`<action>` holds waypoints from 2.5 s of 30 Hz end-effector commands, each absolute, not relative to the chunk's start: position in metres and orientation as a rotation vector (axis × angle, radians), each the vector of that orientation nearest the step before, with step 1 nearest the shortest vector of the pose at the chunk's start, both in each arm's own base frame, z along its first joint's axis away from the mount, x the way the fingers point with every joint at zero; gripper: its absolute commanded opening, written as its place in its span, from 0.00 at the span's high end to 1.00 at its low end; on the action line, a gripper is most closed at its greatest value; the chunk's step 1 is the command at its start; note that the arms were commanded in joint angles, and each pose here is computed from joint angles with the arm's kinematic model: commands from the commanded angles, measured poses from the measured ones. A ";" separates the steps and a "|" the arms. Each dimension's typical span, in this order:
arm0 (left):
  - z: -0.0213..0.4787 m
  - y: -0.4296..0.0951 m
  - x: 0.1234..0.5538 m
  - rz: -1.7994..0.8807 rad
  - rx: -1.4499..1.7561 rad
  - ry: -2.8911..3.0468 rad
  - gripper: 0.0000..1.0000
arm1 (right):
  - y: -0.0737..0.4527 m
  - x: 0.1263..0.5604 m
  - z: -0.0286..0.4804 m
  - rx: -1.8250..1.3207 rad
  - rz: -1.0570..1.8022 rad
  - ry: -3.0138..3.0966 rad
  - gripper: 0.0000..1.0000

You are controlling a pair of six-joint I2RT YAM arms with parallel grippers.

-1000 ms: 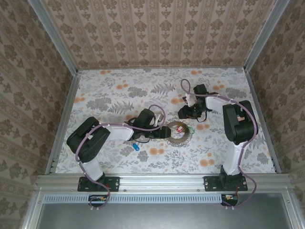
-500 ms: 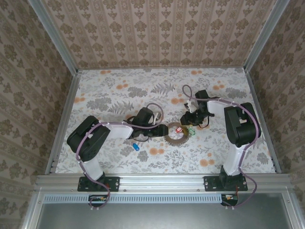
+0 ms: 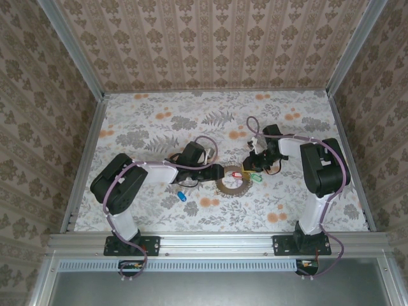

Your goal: Put the keys on the keyring

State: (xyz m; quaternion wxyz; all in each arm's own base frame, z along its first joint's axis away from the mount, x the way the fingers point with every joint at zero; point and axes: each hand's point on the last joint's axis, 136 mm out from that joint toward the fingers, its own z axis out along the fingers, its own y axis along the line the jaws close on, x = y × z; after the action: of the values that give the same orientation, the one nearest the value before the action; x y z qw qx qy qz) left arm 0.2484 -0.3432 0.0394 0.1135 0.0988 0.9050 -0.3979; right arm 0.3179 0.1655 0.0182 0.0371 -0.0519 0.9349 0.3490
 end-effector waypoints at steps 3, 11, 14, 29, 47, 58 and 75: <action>0.029 -0.328 0.254 -1.025 0.263 2.690 0.40 | 0.177 0.318 0.043 -0.145 1.180 2.781 0.93; 0.074 -0.312 0.269 -0.923 0.299 2.547 0.23 | 0.175 0.327 0.076 -0.108 1.207 2.647 0.97; 0.092 -0.309 0.271 -0.905 0.362 2.479 0.21 | 0.172 0.333 0.087 -0.109 1.162 2.594 0.98; 0.097 -0.396 0.219 -1.053 1.101 2.371 0.24 | 0.169 0.343 0.097 -0.035 1.128 2.546 0.98; 0.076 -0.331 0.257 -1.297 -0.177 2.509 0.13 | 0.176 0.356 0.112 0.217 1.314 2.362 1.00; 0.082 -0.334 0.288 -1.452 -0.378 2.355 0.15 | 0.175 0.362 0.139 0.252 1.351 2.260 1.00; 0.094 -0.354 0.314 -1.687 -0.448 2.099 0.39 | 0.175 0.363 0.152 0.277 1.395 2.203 1.00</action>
State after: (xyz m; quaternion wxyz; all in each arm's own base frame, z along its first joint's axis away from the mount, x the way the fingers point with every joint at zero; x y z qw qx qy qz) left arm 0.3048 -0.3498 0.0673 0.1764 -0.1659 0.7864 -0.5683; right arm 0.3621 0.1722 0.1309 0.2374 0.1170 0.8296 0.4917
